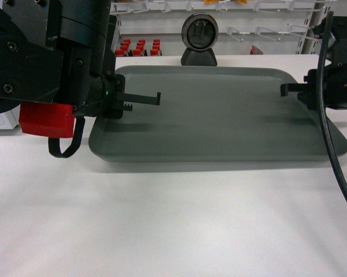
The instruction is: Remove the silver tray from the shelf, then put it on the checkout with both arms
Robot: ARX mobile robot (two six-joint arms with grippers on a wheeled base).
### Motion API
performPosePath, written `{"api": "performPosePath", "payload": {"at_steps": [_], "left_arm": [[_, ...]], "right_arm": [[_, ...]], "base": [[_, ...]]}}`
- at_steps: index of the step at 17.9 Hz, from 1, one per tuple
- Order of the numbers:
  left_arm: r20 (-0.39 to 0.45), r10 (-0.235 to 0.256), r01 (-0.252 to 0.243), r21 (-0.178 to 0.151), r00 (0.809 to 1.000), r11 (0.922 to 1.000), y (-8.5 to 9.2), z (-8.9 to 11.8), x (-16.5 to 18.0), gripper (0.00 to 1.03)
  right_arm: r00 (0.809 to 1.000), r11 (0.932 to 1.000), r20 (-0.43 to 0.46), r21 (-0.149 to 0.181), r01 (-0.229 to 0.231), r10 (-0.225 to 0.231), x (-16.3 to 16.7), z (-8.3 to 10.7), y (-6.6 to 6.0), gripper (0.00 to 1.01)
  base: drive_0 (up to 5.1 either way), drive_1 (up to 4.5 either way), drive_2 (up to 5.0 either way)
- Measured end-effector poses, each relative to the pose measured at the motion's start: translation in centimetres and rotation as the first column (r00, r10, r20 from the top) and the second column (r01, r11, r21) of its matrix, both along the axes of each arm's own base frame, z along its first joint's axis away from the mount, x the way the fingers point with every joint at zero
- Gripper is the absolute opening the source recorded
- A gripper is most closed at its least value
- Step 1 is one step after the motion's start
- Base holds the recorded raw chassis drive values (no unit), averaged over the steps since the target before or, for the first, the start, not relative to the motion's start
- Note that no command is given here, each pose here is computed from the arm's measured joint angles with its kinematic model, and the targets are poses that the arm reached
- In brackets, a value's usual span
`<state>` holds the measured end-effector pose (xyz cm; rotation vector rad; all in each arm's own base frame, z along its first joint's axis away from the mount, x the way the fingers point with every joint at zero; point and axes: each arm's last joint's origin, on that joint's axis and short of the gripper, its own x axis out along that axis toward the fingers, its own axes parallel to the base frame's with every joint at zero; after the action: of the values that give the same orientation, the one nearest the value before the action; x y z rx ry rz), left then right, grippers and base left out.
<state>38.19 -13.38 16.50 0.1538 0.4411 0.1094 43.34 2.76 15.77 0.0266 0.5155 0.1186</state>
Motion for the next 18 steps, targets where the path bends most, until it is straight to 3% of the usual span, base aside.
{"api": "performPosePath", "payload": {"at_steps": [6,7,9,11,15,16,17,18], "left_arm": [[-0.057,0.001,-0.001,0.007,0.998,1.0000,-0.2,-1.0,0.5,0.03],[-0.069,0.002,0.000,0.022,0.998,0.9998,-0.2,-1.3,0.5,0.13],[-0.047,0.004,-0.003,0.021,0.999,0.9998,-0.3,-1.0,0.7,0.37],[-0.038,0.002,-0.002,0.017,0.999,0.9999,-0.3,-0.9,0.8,0.59],[0.003,-0.004,0.004,-0.003,1.000,1.0000,-0.4,-0.1,0.8,0.93],[0.044,-0.024,0.025,-0.027,0.999,0.9993,-0.5,0.7,0.5,1.00],[0.080,-0.037,0.041,-0.052,0.996,0.9978,-0.5,1.6,0.1,0.97],[0.147,-0.056,0.069,-0.086,0.988,0.9939,-0.6,3.3,-0.5,0.98]], "right_arm": [[0.998,0.9996,-0.055,-0.028,-0.004,0.002,0.8,-1.0,0.1,0.03],[0.998,0.9994,-0.058,-0.033,-0.011,0.009,0.8,-1.0,0.3,0.03],[0.999,0.9954,-0.052,-0.095,-0.015,0.010,0.9,-1.0,0.4,0.20],[0.999,0.9936,-0.028,-0.110,-0.024,0.021,1.0,-0.9,0.5,0.42],[1.000,0.9940,-0.012,-0.105,-0.029,0.028,0.9,-0.7,0.5,0.77],[1.000,0.9945,0.002,-0.101,-0.027,0.027,0.5,-0.4,0.4,0.90],[0.999,0.9953,0.024,-0.093,-0.027,0.029,0.1,0.3,0.4,0.99],[0.996,0.9971,0.080,-0.071,-0.027,0.032,-0.6,2.0,0.5,0.98]], "base": [[0.0,0.00,0.0],[0.0,0.00,0.0],[0.0,0.00,0.0],[0.0,0.00,0.0],[0.0,0.00,0.0],[0.0,0.00,0.0],[0.0,0.00,0.0],[0.0,0.00,0.0]]}}
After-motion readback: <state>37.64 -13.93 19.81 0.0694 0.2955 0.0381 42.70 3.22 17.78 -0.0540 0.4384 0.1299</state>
